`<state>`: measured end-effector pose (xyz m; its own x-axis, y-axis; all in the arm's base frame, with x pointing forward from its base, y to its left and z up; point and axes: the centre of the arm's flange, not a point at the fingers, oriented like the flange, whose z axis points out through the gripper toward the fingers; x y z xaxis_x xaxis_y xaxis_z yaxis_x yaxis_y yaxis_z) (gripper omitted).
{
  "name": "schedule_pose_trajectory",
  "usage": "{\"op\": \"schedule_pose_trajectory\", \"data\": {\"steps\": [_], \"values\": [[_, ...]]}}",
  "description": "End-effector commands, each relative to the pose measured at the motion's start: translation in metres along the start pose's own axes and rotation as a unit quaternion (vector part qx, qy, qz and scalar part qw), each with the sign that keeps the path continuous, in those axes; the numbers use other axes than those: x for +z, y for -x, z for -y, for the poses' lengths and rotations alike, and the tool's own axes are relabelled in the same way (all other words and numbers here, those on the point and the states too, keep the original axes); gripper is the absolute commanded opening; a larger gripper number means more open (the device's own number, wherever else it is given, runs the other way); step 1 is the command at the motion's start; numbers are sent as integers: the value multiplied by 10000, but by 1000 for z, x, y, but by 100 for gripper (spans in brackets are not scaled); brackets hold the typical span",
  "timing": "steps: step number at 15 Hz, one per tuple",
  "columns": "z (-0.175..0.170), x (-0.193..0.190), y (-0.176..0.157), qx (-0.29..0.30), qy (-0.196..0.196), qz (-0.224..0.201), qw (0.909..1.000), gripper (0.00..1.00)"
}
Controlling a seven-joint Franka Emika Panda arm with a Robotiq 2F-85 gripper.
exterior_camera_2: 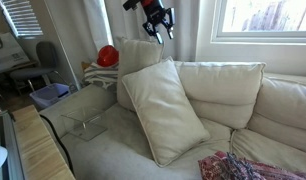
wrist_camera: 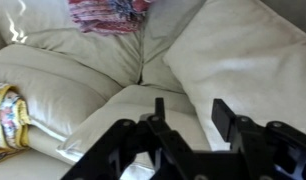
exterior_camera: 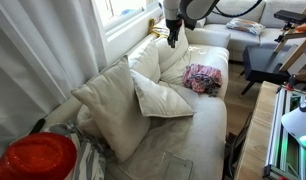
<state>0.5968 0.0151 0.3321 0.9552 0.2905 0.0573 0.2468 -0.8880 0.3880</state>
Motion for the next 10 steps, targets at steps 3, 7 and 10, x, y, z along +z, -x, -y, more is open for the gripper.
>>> {"op": "schedule_pose_trajectory", "data": {"steps": [3,7,10], "values": [[88,44,-50,906,-1270,-106,9877,99],[133,75,-81,1804,-1786,-377,9665,100],[162,95,-94,2515,-2064,-570,9439,100]]}}
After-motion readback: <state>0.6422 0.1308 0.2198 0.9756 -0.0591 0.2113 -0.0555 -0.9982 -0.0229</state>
